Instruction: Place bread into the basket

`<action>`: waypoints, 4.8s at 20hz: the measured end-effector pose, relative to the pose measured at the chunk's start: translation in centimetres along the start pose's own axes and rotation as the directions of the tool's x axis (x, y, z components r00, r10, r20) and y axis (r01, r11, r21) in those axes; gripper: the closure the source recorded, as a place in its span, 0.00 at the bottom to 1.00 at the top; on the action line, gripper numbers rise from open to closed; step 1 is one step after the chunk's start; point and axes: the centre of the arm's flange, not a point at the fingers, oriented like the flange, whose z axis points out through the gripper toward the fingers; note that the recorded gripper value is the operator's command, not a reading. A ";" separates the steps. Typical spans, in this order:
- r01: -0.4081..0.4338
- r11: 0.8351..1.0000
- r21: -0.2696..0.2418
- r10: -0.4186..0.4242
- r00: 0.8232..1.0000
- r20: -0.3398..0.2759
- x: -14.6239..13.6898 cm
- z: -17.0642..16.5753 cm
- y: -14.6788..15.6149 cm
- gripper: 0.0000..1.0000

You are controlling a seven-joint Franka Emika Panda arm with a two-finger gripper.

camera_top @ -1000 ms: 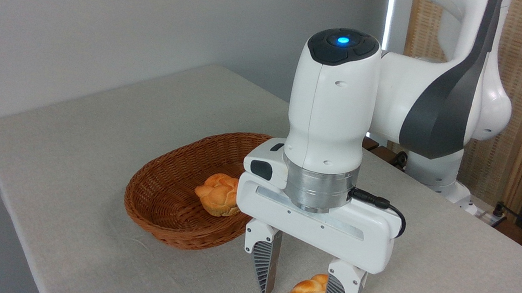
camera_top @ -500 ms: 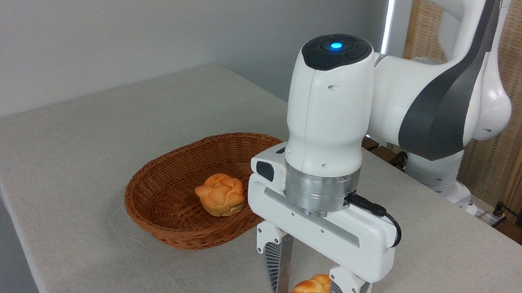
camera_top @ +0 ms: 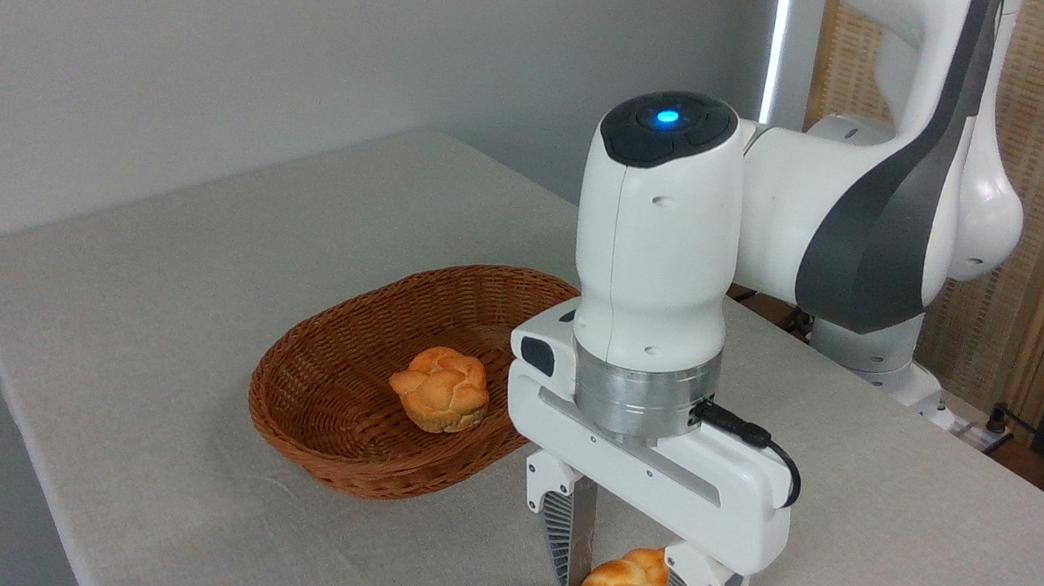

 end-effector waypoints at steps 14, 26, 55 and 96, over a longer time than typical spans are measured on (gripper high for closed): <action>-0.001 1.000 -0.011 0.001 1.000 0.009 -0.2 0.5 0.3 0.69; 0.001 1.000 -0.004 -0.001 1.000 0.002 0.0 0.1 0.2 0.73; -0.135 0.982 -0.132 0.158 0.970 0.185 16.9 -9.7 24.4 0.34; -0.112 0.994 0.009 0.112 0.992 0.050 16.9 -18.6 21.0 0.00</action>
